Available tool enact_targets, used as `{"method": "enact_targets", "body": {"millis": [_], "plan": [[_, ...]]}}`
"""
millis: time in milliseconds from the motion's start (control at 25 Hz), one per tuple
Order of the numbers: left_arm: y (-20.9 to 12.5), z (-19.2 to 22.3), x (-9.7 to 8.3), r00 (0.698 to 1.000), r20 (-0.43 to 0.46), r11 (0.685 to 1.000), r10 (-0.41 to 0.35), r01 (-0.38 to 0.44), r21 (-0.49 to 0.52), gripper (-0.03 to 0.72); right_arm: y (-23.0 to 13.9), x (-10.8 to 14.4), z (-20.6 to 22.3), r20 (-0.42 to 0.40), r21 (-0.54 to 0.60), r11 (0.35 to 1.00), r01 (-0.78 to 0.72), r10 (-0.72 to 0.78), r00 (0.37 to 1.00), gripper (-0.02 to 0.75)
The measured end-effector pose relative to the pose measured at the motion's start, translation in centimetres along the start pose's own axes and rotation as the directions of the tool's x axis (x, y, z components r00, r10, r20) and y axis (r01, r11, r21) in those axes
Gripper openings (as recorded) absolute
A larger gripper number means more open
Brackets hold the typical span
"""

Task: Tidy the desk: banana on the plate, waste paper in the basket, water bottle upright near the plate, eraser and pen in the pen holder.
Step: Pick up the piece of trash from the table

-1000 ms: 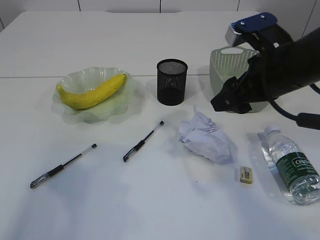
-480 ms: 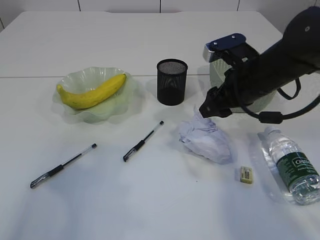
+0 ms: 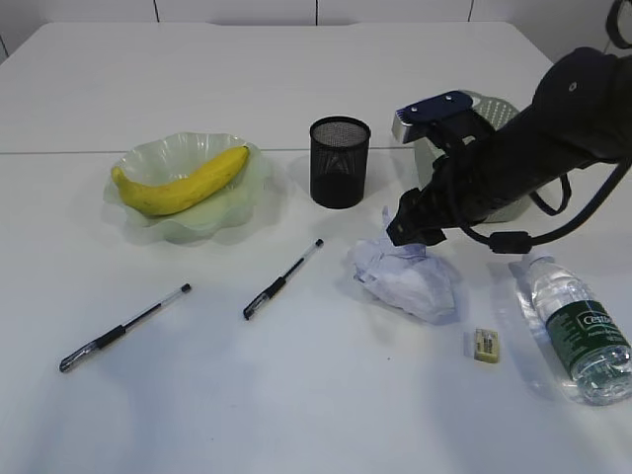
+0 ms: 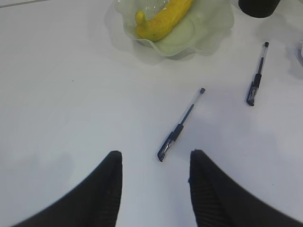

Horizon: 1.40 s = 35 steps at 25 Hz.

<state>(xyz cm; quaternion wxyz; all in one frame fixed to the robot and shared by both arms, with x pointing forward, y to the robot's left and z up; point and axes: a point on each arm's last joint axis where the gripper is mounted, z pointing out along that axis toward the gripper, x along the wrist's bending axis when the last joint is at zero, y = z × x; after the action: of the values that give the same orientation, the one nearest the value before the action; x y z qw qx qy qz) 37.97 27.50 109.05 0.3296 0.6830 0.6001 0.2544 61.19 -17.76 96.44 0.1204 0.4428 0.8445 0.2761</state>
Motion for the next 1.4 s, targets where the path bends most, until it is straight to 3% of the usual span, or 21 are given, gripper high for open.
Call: {"method": "enact_targets", "body": {"millis": [200, 640, 920, 1400], "plan": [[0.0, 0.0, 0.0, 1.000, 0.004, 1.000, -0.004, 0.004, -0.002, 0.329, -0.4, -0.1, 1.1, -0.010, 0.019, 1.000, -0.023, 0.023, 1.000, 0.412], [0.0, 0.0, -0.1, 1.000, 0.006, 1.000, -0.007, 0.007, -0.002, 0.328, -0.6, -0.2, 1.6, -0.013, 0.030, 0.999, -0.027, 0.028, 1.000, 0.005], [0.0, 0.0, -0.1, 1.000, 0.006, 1.000, -0.008, 0.008, -0.002, 0.328, -0.5, -0.1, 1.3, -0.011, 0.022, 0.999, -0.025, 0.026, 1.000, -0.015], [0.2, 0.0, -0.1, 1.000, 0.007, 1.000, -0.008, 0.008, -0.020, 0.328, 2.5, 0.7, -3.6, -0.033, -0.067, 0.998, 0.019, -0.022, 0.999, -0.015]]}}
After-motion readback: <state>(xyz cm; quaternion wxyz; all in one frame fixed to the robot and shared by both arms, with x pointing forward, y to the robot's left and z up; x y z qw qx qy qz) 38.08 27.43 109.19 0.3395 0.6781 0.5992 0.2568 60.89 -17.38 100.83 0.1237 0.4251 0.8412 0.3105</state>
